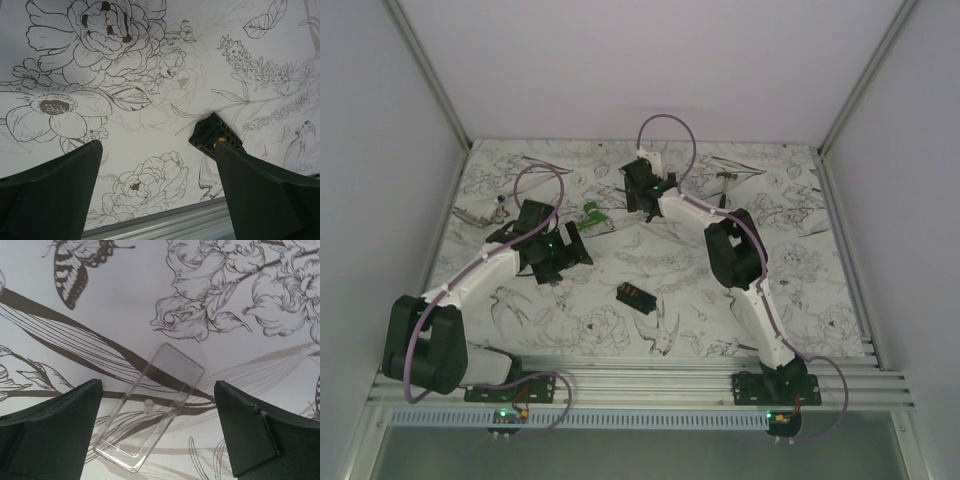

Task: Snap on the fuse box
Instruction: Pick up the fuse box cover from the center of the board, then close the fuse box cover on the fuse box base.

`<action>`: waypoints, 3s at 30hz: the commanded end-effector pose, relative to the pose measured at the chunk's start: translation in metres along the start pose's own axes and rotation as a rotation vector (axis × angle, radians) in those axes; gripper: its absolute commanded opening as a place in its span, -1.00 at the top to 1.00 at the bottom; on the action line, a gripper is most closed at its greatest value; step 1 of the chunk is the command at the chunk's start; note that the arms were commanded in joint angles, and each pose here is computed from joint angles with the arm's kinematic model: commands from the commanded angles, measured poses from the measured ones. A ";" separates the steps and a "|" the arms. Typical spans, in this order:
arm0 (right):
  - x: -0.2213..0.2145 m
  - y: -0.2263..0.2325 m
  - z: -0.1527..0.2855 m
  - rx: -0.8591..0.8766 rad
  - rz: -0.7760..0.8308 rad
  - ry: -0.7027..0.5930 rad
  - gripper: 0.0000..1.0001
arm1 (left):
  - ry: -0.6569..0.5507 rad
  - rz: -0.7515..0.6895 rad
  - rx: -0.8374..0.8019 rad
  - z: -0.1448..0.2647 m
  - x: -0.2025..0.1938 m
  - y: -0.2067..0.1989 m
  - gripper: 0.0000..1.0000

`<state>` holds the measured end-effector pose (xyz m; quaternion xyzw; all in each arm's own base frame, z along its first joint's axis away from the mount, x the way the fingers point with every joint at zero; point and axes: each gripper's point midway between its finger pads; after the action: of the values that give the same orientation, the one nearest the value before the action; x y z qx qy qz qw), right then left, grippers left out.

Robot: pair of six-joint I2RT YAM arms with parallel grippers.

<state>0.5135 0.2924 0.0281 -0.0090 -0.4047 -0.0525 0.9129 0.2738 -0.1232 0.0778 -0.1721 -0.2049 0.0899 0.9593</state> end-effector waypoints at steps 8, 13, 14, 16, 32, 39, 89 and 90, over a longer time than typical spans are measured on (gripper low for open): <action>-0.021 -0.042 0.014 0.019 -0.011 0.133 -0.87 | 0.062 -0.003 -0.026 -0.004 -0.014 -0.004 -0.98; -0.013 -0.034 0.012 0.112 -0.011 0.113 -0.76 | 0.064 -0.004 -0.027 -0.005 -0.015 -0.005 -0.98; -0.012 -0.032 0.010 0.118 -0.013 0.109 -0.74 | 0.065 -0.006 -0.029 -0.005 -0.015 -0.005 -0.98; -0.011 -0.029 0.004 0.118 -0.025 0.109 -0.64 | 0.068 -0.007 -0.033 -0.006 -0.015 -0.006 -0.98; -0.025 -0.031 0.047 0.248 0.101 0.154 0.27 | 0.069 -0.015 -0.046 -0.004 -0.018 -0.008 -0.99; -0.043 -0.030 0.117 0.424 0.222 0.189 0.37 | 0.031 -0.009 -0.026 0.003 -0.021 -0.002 -0.99; -0.168 0.020 0.244 0.739 0.671 0.171 0.27 | 0.011 -0.030 -0.110 0.017 -0.032 -0.014 -0.98; -0.165 0.020 0.245 0.738 0.667 0.166 0.26 | 0.012 -0.031 -0.109 0.017 -0.032 -0.014 -0.98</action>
<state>0.2199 0.3320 0.0510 0.1733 -0.2676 0.3976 0.8604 0.2408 -0.1347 0.0848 -0.2149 -0.2146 0.0679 0.9503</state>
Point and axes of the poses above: each gripper's point midway between its finger pads, its own z axis back along the fingers, its own y axis along the line the jaws close on, x = y × z, and after that the axes turned 13 degrees about -z, right-handed
